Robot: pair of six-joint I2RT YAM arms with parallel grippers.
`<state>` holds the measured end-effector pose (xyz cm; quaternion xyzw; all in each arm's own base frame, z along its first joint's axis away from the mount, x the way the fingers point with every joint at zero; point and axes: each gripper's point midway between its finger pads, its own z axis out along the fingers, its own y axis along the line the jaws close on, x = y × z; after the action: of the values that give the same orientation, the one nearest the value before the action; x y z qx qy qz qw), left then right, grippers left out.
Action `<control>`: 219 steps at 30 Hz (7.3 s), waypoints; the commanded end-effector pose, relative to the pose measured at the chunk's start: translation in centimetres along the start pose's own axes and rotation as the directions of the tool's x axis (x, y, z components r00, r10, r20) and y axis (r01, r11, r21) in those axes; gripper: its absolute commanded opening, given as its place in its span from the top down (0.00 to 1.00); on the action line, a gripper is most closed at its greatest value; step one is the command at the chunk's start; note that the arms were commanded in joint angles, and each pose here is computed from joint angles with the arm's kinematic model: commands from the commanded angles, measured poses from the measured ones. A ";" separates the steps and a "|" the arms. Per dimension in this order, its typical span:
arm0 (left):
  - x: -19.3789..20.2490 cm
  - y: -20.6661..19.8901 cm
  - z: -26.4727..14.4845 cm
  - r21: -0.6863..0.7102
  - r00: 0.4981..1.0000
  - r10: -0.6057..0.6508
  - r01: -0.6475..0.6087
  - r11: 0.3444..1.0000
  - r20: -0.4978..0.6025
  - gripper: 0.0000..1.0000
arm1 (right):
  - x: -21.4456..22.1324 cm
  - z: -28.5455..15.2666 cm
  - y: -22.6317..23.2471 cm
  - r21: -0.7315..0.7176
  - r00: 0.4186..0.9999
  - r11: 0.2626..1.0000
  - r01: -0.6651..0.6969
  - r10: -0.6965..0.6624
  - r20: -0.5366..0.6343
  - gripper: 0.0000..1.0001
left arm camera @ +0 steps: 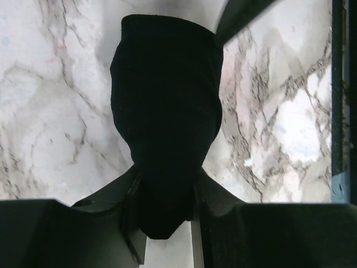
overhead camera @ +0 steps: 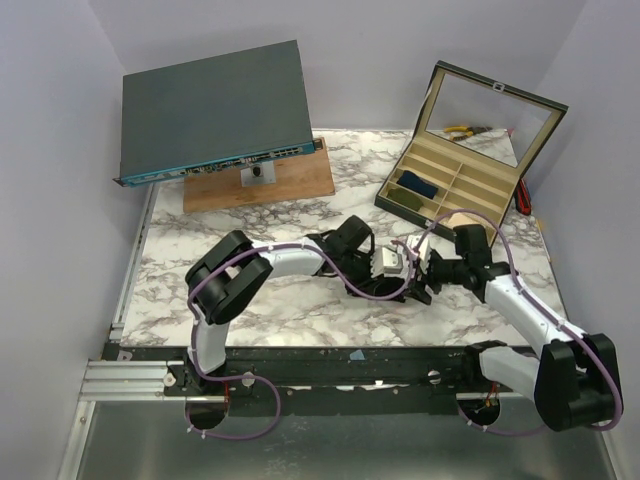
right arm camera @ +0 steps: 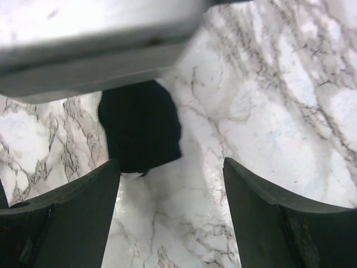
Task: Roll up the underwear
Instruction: Pick up the underwear from the center of the board, then place the underwear in the storage box.
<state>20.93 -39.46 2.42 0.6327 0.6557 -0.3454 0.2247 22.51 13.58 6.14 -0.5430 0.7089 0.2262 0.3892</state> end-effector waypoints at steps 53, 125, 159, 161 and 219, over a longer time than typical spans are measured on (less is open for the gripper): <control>-5.3 -3.8 -8.2 0.183 0.984 -0.175 0.169 0.968 0.018 1.00 | -11.6 -2.3 0.5 -0.118 0.986 0.987 -0.112 0.125 0.112 0.23; -6.8 -4.0 -9.4 0.489 0.854 -0.518 0.475 0.732 -0.053 1.00 | -7.2 3.8 2.9 -0.024 0.979 0.999 0.039 -0.043 -0.198 0.82; -6.5 -0.7 -16.1 0.254 0.908 -0.403 0.365 0.896 0.115 0.13 | -4.4 -3.1 -3.1 0.316 0.960 0.948 -0.028 0.114 -0.257 0.99; -6.0 -1.1 -16.6 0.219 0.920 -0.372 0.341 0.914 0.120 0.13 | -3.1 -4.6 -5.9 0.376 0.949 0.924 -0.069 0.177 -0.261 0.99; -3.7 -2.5 -17.3 0.120 0.936 -0.330 0.317 0.941 0.121 0.12 | 14.2 -9.5 -27.5 0.528 0.802 0.807 0.265 0.120 -0.585 0.99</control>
<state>20.91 -28.95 16.96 0.4986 0.7160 -0.4553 0.1771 45.53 -9.91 6.47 -0.4489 0.7850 -0.2401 0.3531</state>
